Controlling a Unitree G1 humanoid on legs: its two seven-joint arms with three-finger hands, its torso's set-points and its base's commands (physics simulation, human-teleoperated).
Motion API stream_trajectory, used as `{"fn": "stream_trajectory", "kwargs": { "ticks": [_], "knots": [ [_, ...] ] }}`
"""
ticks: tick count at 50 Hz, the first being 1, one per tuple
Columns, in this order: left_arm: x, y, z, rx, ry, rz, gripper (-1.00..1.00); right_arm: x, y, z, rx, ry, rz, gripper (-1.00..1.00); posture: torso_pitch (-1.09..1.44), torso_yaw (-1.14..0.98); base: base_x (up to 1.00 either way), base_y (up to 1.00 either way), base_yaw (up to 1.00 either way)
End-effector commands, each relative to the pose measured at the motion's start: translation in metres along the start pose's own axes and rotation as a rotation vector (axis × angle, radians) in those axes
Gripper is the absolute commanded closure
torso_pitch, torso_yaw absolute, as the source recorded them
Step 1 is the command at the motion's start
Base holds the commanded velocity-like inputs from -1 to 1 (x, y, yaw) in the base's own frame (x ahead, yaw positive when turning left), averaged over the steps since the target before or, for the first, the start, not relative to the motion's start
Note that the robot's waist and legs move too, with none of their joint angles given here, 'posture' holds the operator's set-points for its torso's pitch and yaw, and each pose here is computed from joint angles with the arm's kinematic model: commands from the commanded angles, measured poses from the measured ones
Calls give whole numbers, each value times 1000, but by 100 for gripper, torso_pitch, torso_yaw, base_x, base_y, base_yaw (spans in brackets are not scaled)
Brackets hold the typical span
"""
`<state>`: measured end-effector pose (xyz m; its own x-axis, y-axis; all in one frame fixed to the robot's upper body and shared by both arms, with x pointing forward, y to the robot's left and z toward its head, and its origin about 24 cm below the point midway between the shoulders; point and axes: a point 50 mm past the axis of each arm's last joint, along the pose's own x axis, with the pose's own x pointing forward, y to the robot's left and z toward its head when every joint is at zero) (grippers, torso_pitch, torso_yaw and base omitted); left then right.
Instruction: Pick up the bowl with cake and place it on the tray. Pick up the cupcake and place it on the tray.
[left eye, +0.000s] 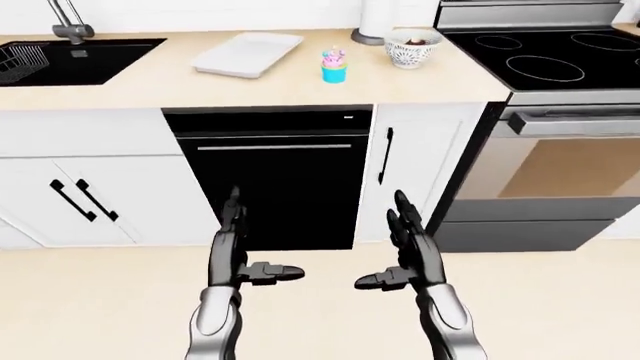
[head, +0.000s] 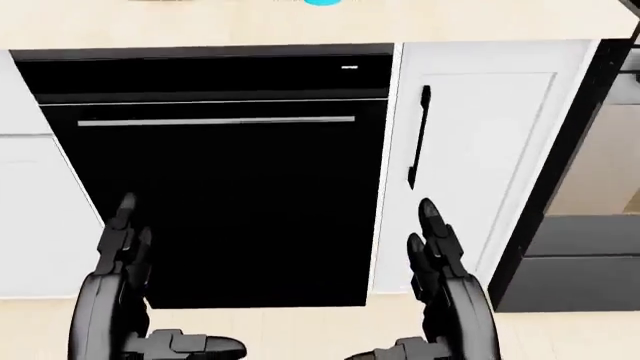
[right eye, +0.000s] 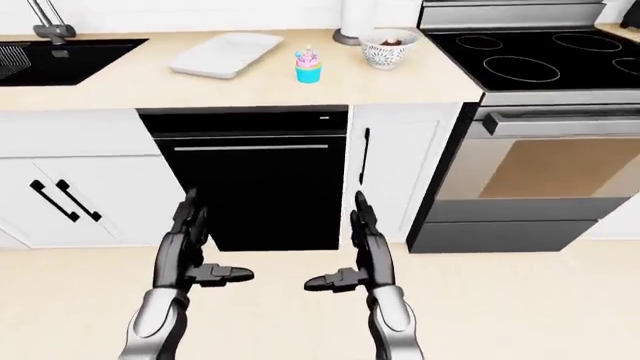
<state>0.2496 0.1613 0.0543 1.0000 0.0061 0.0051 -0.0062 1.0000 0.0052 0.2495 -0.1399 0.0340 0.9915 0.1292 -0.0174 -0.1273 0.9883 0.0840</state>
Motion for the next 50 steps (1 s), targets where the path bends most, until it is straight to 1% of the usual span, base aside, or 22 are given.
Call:
{"fn": "stream_trajectory", "kwargs": {
  "ticks": [1, 17, 18, 21, 28, 33, 41, 43, 44, 47, 50],
  "knots": [
    [2, -3, 16, -5, -77, -12, -100, 2, -1, 14, -13, -76, 2, -100, 0, 0, 0, -79, 0],
    [2, -4, 15, -12, -79, -17, -100, 1, 0, 15, -11, -79, 5, -100, 0, 0, 0, -77, 0],
    [1, -4, 15, -11, -80, -18, -100, 2, 0, 15, -24, -83, 2, -100, 0, 0, 0, 0, 0],
    [1, -4, 18, -9, -84, -17, -100, 1, 1, 15, -22, -88, 13, -100, 0, 0, 0, 0, 0],
    [0, -4, 25, -7, -96, -20, -100, -1, 4, 17, 15, -75, 25, -100, 0, 0, 0, 0, 4],
    [0, -5, 27, -5, -98, -24, -100, 0, 4, 15, 20, -73, 34, -100, 0, 0, 0, 0, 73],
    [1, -6, 28, -5, -99, -27, -100, -1, 6, 20, 21, -78, 33, -100, 0, 0, 0, 0, 75],
    [2, -6, 29, -5, -99, -28, -100, -1, 6, 20, 17, -81, 30, -100, 0, 0, 0, 0, 75],
    [3, -7, 31, -4, -102, -32, -100, -1, 7, 22, 3, -88, 31, -100, 0, 0, 0, 0, 1],
    [4, -9, 41, 0, -115, -39, -100, -2, 5, 31, 2, -114, 18, -100, 0, 0, 0, 0, 0],
    [6, -8, 45, 5, -120, -41, -100, -2, 6, 34, -6, -122, 19, -100, 0, 0, 0, 0, 0]
  ]
}}
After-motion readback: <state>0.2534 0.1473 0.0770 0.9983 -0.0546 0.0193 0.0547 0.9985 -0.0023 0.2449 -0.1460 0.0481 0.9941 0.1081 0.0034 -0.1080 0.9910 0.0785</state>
